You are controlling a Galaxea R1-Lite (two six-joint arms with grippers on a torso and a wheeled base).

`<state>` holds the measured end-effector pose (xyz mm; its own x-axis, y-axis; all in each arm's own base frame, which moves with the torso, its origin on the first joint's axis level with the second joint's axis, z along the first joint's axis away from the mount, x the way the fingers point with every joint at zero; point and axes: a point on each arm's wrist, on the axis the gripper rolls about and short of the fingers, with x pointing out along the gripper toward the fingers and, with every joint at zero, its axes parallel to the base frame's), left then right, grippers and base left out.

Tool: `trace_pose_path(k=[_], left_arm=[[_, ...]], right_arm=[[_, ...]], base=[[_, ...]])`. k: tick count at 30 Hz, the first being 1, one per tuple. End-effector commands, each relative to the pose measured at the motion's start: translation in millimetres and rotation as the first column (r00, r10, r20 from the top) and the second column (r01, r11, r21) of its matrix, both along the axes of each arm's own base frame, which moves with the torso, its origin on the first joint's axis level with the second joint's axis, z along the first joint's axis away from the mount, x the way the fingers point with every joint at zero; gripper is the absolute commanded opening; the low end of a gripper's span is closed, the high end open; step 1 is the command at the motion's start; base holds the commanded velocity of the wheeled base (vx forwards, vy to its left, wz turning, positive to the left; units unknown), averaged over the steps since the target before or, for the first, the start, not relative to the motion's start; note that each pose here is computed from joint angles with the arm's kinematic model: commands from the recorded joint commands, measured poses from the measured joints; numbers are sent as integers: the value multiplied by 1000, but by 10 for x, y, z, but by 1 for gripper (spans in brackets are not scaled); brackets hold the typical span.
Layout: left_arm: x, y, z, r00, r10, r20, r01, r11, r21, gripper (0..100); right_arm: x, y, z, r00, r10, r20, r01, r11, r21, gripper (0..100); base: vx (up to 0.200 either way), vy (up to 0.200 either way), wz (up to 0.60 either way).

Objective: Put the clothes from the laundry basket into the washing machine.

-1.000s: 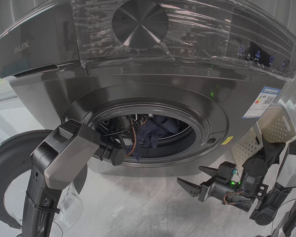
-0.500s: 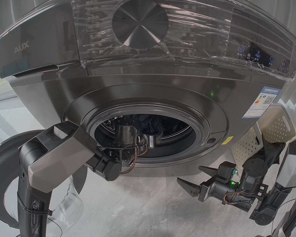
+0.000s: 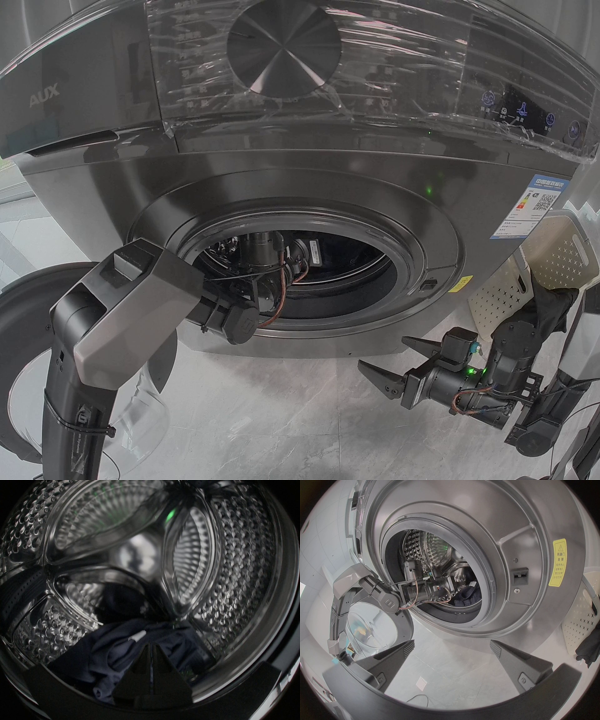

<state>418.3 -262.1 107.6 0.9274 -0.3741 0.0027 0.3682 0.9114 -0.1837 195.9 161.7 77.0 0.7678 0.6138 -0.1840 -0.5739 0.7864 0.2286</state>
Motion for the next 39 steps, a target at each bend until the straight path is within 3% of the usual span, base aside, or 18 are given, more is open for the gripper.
trace_pose_path(k=[1, 5, 10, 11, 14, 19, 20, 25, 31, 32, 35, 39], left_arm=[[160, -81, 3, 996, 38, 77, -32, 996, -85, 0], [283, -62, -25, 987, 66, 147, -48, 991, -126, 0], [262, -49, -80, 990, 65, 127, -51, 992, -112, 0], [238, -44, -81, 991, 62, 117, -50, 993, -104, 100], [114, -41, 13, 994, 46, 98, -37, 995, -89, 100], [-21, -24, -18, 1000, 9, 17, -9, 999, -31, 100], [-41, -16, -102, 1000, -8, -22, 8, 1000, -6, 100], [1, -41, -370, 997, -29, -78, 32, 999, 35, 100], [216, -29, -621, 997, -3, -74, 9, 996, 84, 100], [244, -27, -635, 998, 1, -68, 5, 996, 89, 0], [301, -52, -649, 998, 6, -68, 1, 995, 98, 0], [414, -107, -565, 1000, 18, -18, -17, 998, 63, 0]], right_arm=[[12, 5, -4, 1000, -1, 1, 1, 1000, 1, 100], [14, 12, 1, 1000, 0, 3, 0, 1000, 3, 100], [13, 6, 2, 1000, -1, 3, 1, 1000, 3, 100], [15, 8, 5, 1000, -1, 4, 1, 1000, 4, 100], [18, 5, 5, 1000, -3, 4, 3, 1000, 4, 100], [14, 7, -2, 1000, -1, 2, 1, 1000, 2, 100], [14, 7, -2, 1000, -1, 2, 1, 1000, 2, 100], [12, 16, -5, 1000, 2, 1, -2, 1000, 1, 100], [7, 22, -3, 1000, 5, 2, -5, 1000, 2, 100], [7, 22, -3, 1000, 5, 2, -5, 1000, 2, 100], [7, 22, -3, 1000, 5, 2, -5, 1000, 2, 100], [6, 21, 1, 1000, 5, 3, -5, 1000, 3, 100]], base=[[0, 0, 0], [0, 0, 0], [0, 0, 0], [0, 0, 0], [0, 0, 0], [0, 0, 0], [0, 0, 0], [0, 0, 0], [0, 0, 0], [0, 0, 0], [0, 0, 0], [0, 0, 0]])
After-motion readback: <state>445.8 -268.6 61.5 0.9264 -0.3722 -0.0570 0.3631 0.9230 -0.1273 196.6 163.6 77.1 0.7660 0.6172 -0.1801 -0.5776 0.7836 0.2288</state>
